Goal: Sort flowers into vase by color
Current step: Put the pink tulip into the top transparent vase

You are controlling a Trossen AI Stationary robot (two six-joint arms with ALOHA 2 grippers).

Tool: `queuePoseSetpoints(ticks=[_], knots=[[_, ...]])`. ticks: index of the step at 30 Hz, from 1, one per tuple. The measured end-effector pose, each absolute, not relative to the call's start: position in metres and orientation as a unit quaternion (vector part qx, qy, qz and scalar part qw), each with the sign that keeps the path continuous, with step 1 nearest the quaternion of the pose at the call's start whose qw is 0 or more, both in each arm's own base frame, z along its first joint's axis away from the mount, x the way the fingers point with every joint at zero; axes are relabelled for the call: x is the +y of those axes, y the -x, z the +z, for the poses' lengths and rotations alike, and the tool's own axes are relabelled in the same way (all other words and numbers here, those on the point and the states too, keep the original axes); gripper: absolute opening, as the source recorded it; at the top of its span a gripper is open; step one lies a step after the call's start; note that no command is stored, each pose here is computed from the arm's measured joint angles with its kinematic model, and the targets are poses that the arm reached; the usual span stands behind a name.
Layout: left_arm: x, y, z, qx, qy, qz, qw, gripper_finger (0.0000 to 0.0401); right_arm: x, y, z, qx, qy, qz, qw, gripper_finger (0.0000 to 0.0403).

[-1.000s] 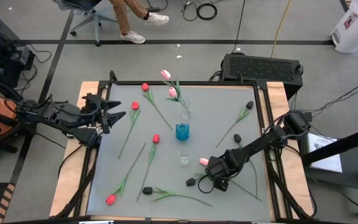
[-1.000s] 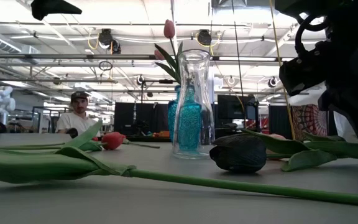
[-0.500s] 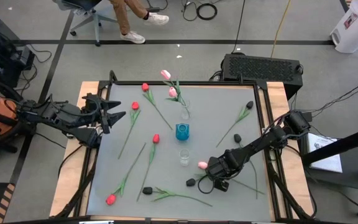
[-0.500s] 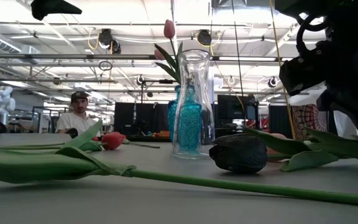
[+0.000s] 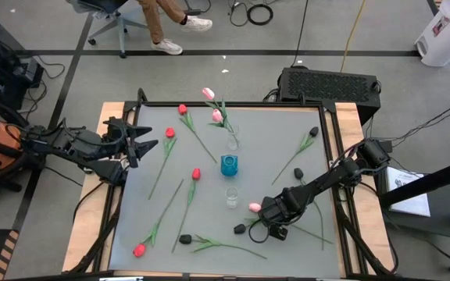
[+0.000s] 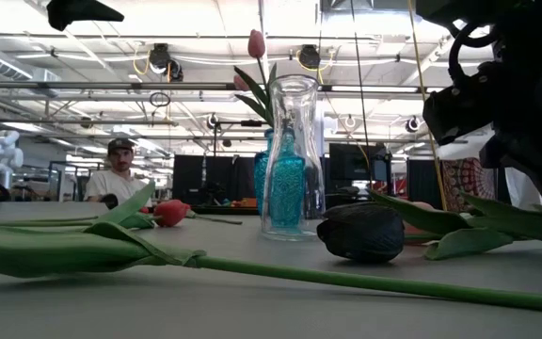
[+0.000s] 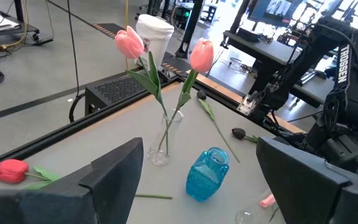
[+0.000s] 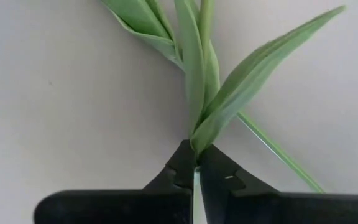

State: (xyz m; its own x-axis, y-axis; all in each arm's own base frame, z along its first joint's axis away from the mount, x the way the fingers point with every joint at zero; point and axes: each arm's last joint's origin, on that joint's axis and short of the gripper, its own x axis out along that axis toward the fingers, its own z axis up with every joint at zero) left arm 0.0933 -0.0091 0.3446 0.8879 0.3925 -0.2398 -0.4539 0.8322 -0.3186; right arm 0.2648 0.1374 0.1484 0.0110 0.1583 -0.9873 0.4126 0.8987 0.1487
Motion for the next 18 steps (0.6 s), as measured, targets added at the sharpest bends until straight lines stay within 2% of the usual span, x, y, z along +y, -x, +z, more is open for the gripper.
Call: queuePoseSetpoints(ticks=[18], knots=[[-0.009,-0.093,0.345,0.082,0.186,0.222,0.954,0.0319,0.131,-0.251,0.190,0.671,-0.233,-0.062,0.701,0.0000]])
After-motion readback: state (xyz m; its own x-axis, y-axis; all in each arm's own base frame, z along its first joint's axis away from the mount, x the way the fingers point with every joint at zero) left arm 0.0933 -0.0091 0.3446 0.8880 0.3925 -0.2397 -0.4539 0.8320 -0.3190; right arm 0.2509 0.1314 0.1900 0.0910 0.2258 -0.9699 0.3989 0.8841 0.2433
